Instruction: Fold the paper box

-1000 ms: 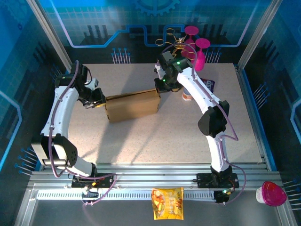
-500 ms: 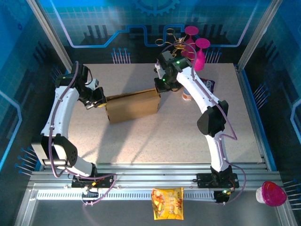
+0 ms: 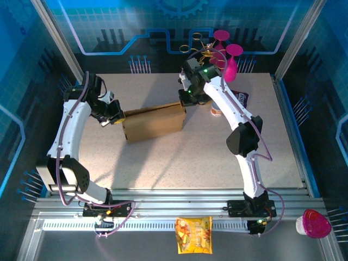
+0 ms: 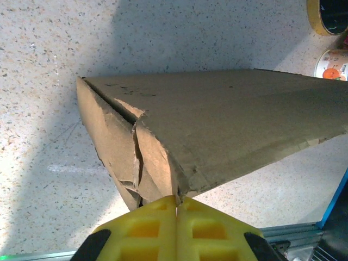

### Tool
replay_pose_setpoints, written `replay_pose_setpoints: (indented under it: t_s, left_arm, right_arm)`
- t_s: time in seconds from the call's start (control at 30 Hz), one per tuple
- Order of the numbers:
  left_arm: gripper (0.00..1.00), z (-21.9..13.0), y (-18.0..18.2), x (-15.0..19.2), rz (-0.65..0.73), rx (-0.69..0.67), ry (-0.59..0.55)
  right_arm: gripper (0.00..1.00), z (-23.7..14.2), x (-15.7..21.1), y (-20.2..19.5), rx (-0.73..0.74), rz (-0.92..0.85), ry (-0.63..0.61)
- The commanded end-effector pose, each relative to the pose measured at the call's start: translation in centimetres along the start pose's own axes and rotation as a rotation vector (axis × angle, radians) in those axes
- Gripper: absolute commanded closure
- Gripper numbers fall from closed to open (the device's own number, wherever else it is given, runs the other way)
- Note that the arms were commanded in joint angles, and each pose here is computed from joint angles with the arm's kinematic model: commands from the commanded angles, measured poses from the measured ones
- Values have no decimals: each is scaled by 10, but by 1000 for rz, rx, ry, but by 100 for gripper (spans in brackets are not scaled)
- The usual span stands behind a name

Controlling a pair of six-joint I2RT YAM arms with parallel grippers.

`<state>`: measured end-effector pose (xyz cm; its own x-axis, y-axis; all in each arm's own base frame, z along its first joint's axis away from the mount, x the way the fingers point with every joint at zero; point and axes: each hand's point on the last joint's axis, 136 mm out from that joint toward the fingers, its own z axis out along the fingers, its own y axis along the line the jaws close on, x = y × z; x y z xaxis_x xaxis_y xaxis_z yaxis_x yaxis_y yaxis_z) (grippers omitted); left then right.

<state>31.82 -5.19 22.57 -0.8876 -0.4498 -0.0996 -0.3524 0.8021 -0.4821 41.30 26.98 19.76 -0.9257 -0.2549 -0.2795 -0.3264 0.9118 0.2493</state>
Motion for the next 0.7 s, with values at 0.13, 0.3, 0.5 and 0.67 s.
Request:
replay_pose_setpoints:
  t_s: [0.13, 0.3, 0.5, 0.67]
  left_arm:
    - [100, -6, -13, 12, -23, 75, 20]
    - [100, -2, -11, 17, -35, 87, 33]
    - [100, -2, -14, 16, -44, 108, 35]
    - [100, -1, -9, 19, -40, 91, 35]
  right_arm:
    - [100, 16, 15, -3, -16, 37, 99]
    - [100, 17, 15, -4, -16, 39, 100]
    - [100, 16, 14, -4, -20, 43, 98]
    - [100, 14, 15, -4, -22, 43, 100]
